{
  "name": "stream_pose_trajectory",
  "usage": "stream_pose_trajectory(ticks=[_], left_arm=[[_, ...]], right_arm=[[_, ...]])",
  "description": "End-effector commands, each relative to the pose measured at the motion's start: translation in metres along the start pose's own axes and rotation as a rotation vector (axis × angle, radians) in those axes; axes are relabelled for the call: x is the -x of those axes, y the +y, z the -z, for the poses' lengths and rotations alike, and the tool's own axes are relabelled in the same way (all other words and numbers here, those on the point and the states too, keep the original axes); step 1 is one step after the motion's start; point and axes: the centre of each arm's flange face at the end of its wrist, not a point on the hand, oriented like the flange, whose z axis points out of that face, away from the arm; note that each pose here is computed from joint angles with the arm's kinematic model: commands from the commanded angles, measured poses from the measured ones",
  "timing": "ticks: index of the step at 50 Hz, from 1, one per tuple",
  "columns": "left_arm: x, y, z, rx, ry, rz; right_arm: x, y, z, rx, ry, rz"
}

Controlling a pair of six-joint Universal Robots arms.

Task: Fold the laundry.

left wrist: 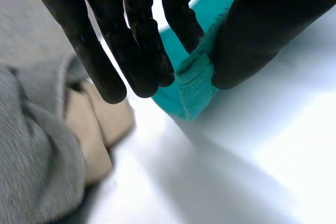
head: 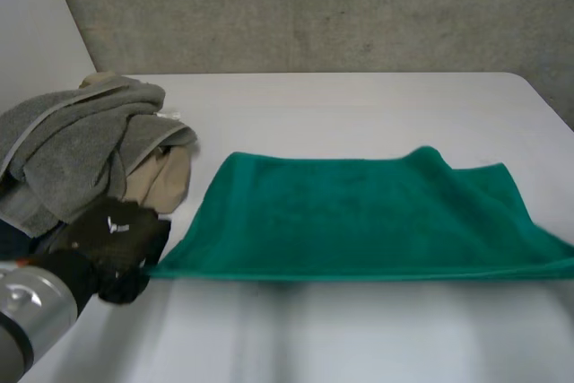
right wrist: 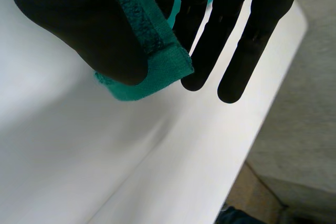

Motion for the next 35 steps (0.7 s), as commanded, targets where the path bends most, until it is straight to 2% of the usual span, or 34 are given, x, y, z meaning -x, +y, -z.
stream_pose_trajectory(ticks=[1, 6, 11, 16, 21, 25, 29, 30, 33, 35], left_arm=[[0.003, 0.010, -0.035, 0.021, 0.010, -0.161], [0.012, -0.001, -0.075, -0.078, -0.039, -0.181], [0.009, -0.017, -0.114, -0.179, -0.059, -0.216], [0.017, -0.032, -0.160, -0.279, -0.119, -0.238], [0.014, -0.032, -0.194, -0.275, -0.128, -0.240], [0.018, -0.046, -0.213, -0.315, -0.172, -0.248], [0.053, -0.105, -0.222, -0.518, -0.328, -0.252], [0.067, -0.135, -0.218, -0.638, -0.406, -0.251], [0.089, -0.174, -0.207, -0.838, -0.530, -0.235], [0.108, -0.204, -0.190, -1.036, -0.629, -0.189]], right_arm=[[-0.011, 0.002, -0.016, -0.029, 0.029, -0.076], [-0.018, -0.003, -0.046, -0.080, 0.049, -0.164], [-0.011, -0.026, -0.075, -0.163, 0.052, -0.193], [-0.013, -0.036, -0.106, -0.178, 0.133, -0.197], [-0.009, -0.047, -0.128, -0.211, 0.182, -0.171], [-0.012, -0.076, -0.143, -0.353, 0.264, -0.129], [-0.042, -0.124, -0.136, -0.588, 0.440, -0.138], [-0.050, -0.135, -0.132, -0.644, 0.480, -0.150], [-0.084, -0.170, -0.105, -0.867, 0.648, -0.229], [-0.101, -0.183, -0.086, -0.987, 0.723, -0.275]])
